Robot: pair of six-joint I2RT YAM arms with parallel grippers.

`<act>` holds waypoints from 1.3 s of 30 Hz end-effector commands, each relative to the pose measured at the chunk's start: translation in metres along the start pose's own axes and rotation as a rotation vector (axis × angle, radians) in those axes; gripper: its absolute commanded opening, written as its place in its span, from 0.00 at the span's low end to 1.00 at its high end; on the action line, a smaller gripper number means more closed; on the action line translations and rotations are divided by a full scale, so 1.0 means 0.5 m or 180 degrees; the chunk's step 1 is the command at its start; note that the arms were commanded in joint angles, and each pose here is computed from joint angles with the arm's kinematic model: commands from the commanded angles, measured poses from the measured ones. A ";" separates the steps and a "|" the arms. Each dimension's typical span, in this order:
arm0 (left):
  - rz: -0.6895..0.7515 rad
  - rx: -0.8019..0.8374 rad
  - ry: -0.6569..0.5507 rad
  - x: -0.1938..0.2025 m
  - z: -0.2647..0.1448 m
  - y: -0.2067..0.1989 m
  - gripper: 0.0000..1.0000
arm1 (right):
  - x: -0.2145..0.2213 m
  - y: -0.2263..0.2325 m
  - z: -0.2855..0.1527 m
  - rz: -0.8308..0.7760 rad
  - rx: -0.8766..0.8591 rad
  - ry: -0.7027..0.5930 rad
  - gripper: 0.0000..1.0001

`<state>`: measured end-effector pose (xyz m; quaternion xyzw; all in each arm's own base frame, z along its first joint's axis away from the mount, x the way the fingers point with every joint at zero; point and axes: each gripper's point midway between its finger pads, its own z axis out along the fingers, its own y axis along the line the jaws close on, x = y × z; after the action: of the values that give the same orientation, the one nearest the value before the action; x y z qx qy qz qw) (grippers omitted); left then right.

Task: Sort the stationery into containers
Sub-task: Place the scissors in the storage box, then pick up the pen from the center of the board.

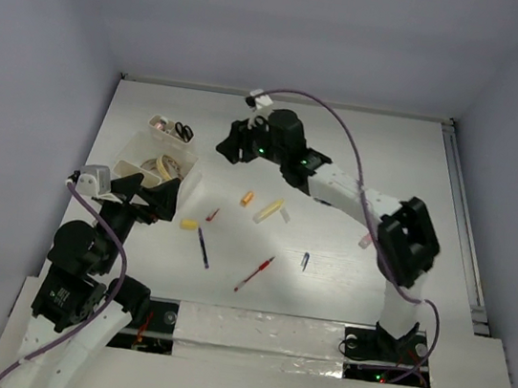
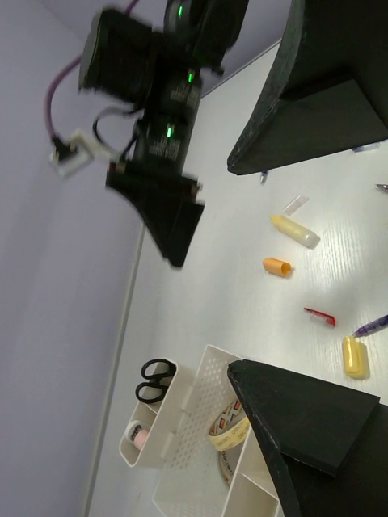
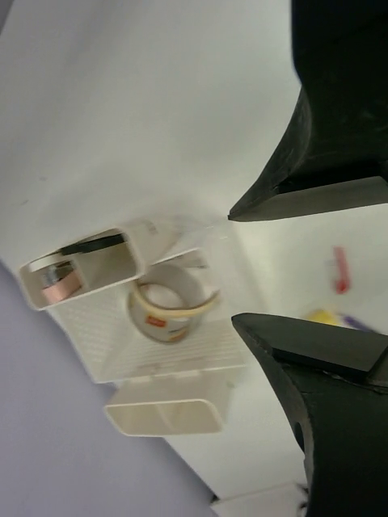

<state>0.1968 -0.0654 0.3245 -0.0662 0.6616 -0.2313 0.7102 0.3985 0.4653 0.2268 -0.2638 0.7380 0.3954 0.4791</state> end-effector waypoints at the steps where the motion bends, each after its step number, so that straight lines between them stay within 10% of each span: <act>1: 0.0036 0.0095 -0.0053 -0.006 0.013 -0.012 0.99 | -0.092 -0.065 -0.133 0.0041 0.0524 -0.0572 0.54; 15: 0.0061 0.0242 0.0000 0.001 0.016 -0.027 0.99 | 0.191 -0.333 -0.601 0.1031 0.2716 0.0021 0.57; 30: 0.0179 0.0587 0.0712 0.103 0.062 -0.061 0.99 | 0.273 -0.231 -0.452 0.0872 0.1724 0.0986 0.69; 39: 0.0189 0.0585 0.0783 0.115 0.067 -0.059 0.99 | 0.301 -0.225 -0.364 0.0551 0.1696 0.1426 0.51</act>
<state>0.2200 -0.1200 0.2786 0.0370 0.7360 -0.2714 0.6191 0.3223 0.2482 0.0869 -0.1283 0.9223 0.1812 0.3164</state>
